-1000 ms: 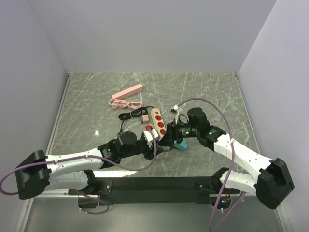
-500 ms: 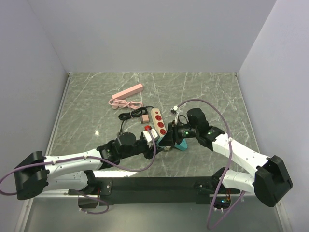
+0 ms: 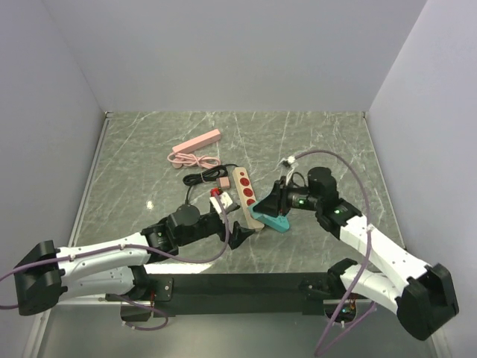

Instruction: Insert the plug

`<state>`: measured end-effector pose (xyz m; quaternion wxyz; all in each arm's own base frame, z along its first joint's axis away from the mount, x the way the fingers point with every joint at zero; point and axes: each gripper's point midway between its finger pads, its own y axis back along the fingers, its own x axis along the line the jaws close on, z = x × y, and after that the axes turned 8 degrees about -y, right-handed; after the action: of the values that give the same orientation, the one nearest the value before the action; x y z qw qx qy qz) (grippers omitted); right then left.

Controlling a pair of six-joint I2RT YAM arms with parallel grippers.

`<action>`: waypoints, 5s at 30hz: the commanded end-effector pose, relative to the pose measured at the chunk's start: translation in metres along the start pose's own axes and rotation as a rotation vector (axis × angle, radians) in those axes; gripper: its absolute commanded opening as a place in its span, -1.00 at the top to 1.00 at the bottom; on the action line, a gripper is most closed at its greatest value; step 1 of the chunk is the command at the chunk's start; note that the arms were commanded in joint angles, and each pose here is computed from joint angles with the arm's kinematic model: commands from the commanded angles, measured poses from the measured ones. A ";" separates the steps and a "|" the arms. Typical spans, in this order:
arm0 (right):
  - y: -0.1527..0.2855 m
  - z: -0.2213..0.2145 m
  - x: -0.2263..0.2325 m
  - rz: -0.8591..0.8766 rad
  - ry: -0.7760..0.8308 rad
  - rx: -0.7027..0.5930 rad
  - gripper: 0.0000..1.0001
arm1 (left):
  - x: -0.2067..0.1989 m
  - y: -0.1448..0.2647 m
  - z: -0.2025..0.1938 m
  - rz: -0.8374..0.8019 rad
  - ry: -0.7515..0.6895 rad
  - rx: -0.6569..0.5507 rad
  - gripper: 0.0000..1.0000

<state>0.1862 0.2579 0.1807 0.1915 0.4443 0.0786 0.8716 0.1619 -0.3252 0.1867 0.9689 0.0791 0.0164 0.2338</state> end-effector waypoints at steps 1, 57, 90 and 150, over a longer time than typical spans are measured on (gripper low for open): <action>0.018 0.044 0.014 0.009 0.092 -0.184 1.00 | -0.005 0.007 0.028 -0.044 0.057 -0.110 -0.99; 0.068 0.044 0.127 0.458 0.396 -0.530 1.00 | -0.052 0.009 0.131 -0.417 0.309 -0.397 0.03; 0.059 0.037 0.110 0.318 0.440 -0.416 -0.24 | -0.057 0.013 0.089 -0.442 0.061 -0.248 0.99; 0.040 -0.025 0.098 0.136 0.434 0.035 1.00 | -0.066 0.014 0.029 -0.591 -0.025 0.044 0.77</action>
<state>0.0940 0.2616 0.2255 0.0798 0.2766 0.1388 0.9475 0.0863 -0.3392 0.1995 0.9883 0.1172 0.0537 -0.0811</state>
